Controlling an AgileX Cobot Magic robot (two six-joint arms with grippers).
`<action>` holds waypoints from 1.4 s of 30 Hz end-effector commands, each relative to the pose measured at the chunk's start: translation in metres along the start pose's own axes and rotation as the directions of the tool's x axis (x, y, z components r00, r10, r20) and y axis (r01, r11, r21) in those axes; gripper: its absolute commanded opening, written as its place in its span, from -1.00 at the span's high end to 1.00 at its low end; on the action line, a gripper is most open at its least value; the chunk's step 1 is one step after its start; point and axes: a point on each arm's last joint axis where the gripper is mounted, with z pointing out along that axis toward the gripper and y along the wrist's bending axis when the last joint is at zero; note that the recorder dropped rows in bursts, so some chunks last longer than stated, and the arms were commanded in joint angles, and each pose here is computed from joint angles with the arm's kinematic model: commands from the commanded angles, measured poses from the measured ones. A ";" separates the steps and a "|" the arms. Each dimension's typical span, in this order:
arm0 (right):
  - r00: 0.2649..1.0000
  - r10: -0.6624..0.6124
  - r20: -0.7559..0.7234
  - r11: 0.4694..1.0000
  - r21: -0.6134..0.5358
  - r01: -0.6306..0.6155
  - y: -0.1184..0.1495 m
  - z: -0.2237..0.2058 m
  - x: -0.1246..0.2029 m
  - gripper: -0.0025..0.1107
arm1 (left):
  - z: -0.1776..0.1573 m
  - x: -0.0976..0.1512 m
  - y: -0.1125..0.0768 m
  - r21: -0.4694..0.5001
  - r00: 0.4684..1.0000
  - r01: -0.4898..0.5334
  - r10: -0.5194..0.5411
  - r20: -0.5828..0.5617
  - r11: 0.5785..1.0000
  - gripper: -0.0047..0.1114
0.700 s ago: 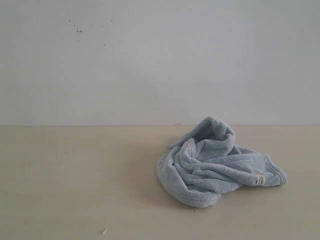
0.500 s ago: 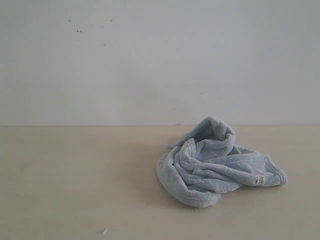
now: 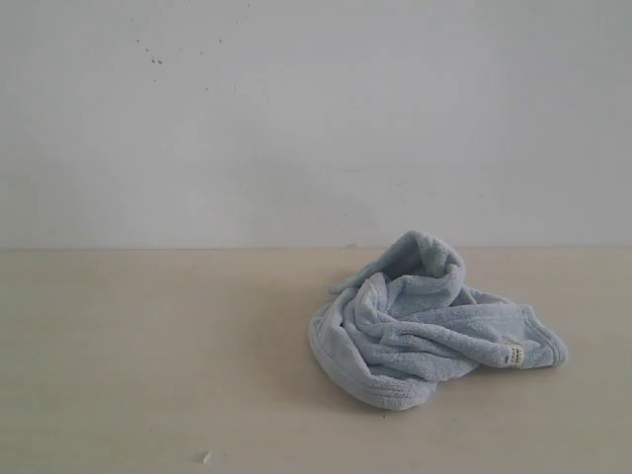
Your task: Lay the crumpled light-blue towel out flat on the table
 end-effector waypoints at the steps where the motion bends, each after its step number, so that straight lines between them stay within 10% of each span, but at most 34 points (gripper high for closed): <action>1: 1.000 -0.005 0.015 1.000 0.000 0.005 0.000 0.000 -0.001 0.94 | 0.000 0.001 0.000 -0.003 1.000 0.005 -0.005 -0.004 1.000 0.69; 35: 0.989 0.000 0.149 1.000 0.008 -0.001 -0.001 -0.001 -0.014 0.94 | 0.000 0.001 0.000 -0.003 1.000 0.005 -0.005 -0.003 1.000 0.69; 42: 0.926 0.227 0.300 0.974 -0.051 -0.222 -0.002 -0.005 -0.028 0.94 | 0.000 0.001 0.000 -0.003 1.000 0.005 -0.005 -0.003 1.000 0.69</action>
